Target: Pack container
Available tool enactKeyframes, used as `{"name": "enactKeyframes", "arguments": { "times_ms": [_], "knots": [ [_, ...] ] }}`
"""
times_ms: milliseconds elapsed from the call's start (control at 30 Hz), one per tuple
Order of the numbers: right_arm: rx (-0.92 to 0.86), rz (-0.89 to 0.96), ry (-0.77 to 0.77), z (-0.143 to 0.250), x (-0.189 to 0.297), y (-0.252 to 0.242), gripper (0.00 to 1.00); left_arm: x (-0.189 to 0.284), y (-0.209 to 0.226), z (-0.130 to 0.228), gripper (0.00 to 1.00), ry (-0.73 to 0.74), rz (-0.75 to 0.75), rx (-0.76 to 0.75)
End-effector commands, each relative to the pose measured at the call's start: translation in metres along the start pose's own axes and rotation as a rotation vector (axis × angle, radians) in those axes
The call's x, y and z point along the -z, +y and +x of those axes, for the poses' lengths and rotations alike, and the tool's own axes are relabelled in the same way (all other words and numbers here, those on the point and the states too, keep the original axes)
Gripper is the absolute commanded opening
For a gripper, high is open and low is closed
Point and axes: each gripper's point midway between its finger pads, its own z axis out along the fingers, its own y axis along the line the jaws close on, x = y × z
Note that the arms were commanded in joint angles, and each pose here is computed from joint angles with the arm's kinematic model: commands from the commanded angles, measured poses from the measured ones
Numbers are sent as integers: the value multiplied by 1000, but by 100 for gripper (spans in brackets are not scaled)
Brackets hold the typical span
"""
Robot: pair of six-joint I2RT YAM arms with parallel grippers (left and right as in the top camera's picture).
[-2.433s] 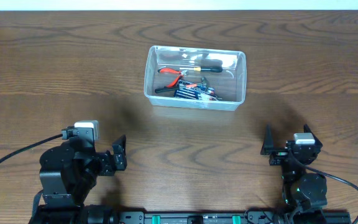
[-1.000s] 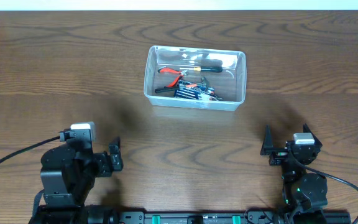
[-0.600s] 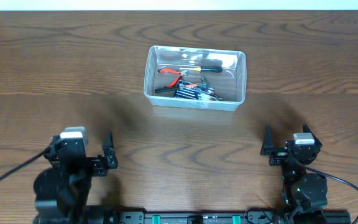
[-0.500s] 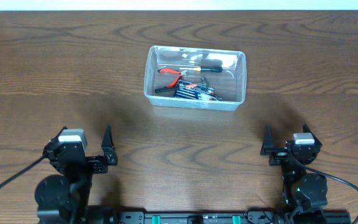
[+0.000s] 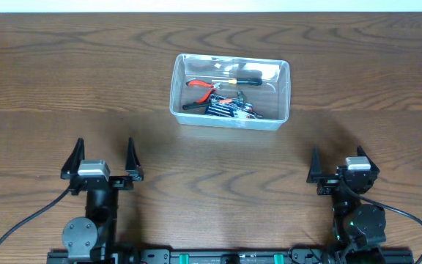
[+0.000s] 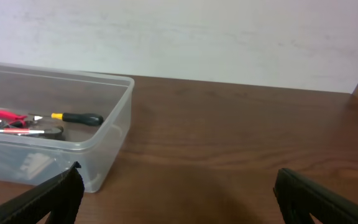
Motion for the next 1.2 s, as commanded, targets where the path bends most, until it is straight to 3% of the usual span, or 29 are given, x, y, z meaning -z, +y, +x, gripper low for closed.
{"name": "enactKeyframes", "arguments": {
  "times_ms": [0, 200, 567, 1167],
  "knots": [
    [2, 7, -1, 1, 0, -2, 99, 0, 2, 13, 98, -23, -8, -9],
    [2, 7, -1, 1, 0, -2, 99, -3, 2, 37, 98, 11, -5, 3],
    [2, 7, -1, 1, 0, -2, 99, 3, -8, 108, 98, 252, 47, 85],
    [2, 7, -1, 1, 0, -2, 99, 5, -31, 109, 98, 262, 151, 49]
  ]
}}
